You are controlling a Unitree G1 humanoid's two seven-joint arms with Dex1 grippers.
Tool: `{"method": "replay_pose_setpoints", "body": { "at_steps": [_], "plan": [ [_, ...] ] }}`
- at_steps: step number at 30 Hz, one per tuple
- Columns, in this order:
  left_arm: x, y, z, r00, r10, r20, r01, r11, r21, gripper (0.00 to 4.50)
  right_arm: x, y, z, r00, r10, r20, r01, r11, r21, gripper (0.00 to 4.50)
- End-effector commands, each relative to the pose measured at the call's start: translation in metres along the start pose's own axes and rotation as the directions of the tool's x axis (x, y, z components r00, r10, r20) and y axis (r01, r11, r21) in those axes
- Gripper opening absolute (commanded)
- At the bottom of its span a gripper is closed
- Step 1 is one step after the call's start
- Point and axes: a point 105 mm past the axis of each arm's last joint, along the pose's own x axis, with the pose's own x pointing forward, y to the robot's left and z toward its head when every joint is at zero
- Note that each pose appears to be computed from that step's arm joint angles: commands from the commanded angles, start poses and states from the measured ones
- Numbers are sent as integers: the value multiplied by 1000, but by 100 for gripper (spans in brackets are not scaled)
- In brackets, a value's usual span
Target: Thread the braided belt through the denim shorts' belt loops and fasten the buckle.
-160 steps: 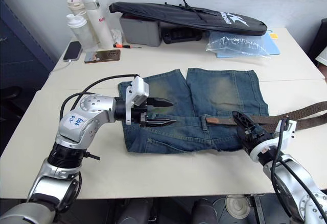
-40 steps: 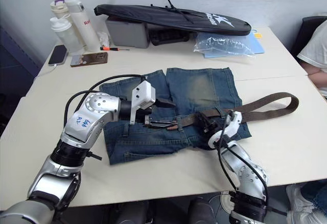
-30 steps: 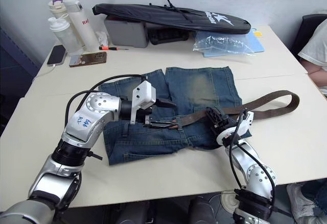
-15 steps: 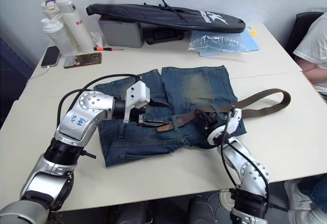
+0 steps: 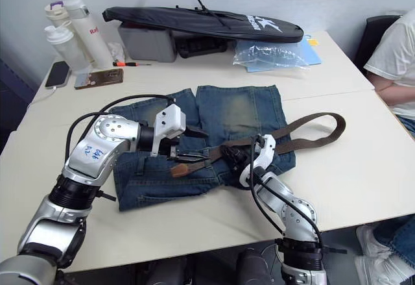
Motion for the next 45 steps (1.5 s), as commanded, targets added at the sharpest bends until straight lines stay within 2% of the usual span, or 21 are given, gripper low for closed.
{"method": "replay_pose_setpoints", "body": {
  "at_steps": [1,2,4,6,7,9,11,14,15,17,19,21,26,29,31,32,34,35,37,45],
  "plan": [
    [-4,0,10,1000,4,9,-4,999,54,344,-7,-1,-14,996,11,-85,-12,1000,-13,148],
    [-4,1,10,1000,4,9,-5,999,54,344,-12,-1,-11,996,10,-87,-14,999,-38,221],
    [-5,1,10,1000,5,7,-5,998,56,344,-26,8,2,995,31,-97,-42,993,-113,296],
    [-6,1,9,1000,4,5,-5,998,58,344,-36,17,9,991,53,-119,-74,982,-174,412],
    [-7,1,9,1000,-1,5,0,998,61,344,-43,23,12,987,63,-144,-94,971,-220,448],
    [-7,1,9,1000,-8,3,8,998,65,344,-53,28,15,981,65,-182,-115,954,-277,448],
    [-10,2,8,1000,-11,-6,11,997,71,344,-66,29,19,970,23,-241,-125,900,-418,448],
    [-14,5,5,1000,-10,-14,11,997,73,344,-82,27,34,953,-79,-292,-157,695,-702,448],
    [-15,6,4,1000,-8,-17,9,997,74,344,-86,26,39,941,-123,-316,-186,592,-784,448],
    [-15,7,3,1000,-8,-20,9,997,76,344,-91,17,47,917,-210,-340,-227,427,-876,448],
    [-14,6,3,1000,-12,-17,13,997,77,344,-92,2,53,889,-282,-361,-263,331,-906,448],
    [-13,3,4,1000,-24,-10,25,997,76,344,-93,-16,51,850,-338,-403,-312,294,-904,448],
    [-20,1,5,999,-32,-10,33,997,70,344,-97,-51,48,791,-428,-436,-329,302,-895,448],
    [-32,-1,6,999,-53,1,53,998,35,344,-96,-62,55,790,-464,-401,-302,275,-913,369],
    [-42,-6,7,997,-81,-4,81,997,19,344,-96,-60,61,804,-459,-378,-275,277,-921,286],
    [-45,-7,7,996,-90,-3,90,996,10,344,-97,-59,64,809,-459,-369,-261,281,-923,225],
    [-48,-8,9,996,-94,0,94,996,2,344,-102,-61,73,812,-479,-334,-225,272,-936,141],
    [-48,-8,9,996,-92,1,92,996,2,344,-106,-64,78,810,-494,-315,-206,264,-942,80],
    [-47,-6,12,997,-83,12,83,997,1,344,-116,-74,93,801,-538,-261,-142,252,-957,13],
    [-33,-7,13,995,-91,35,90,996,7,344,-167,-103,142,727,-681,-88,39,170,-985,5]
  ]
}}
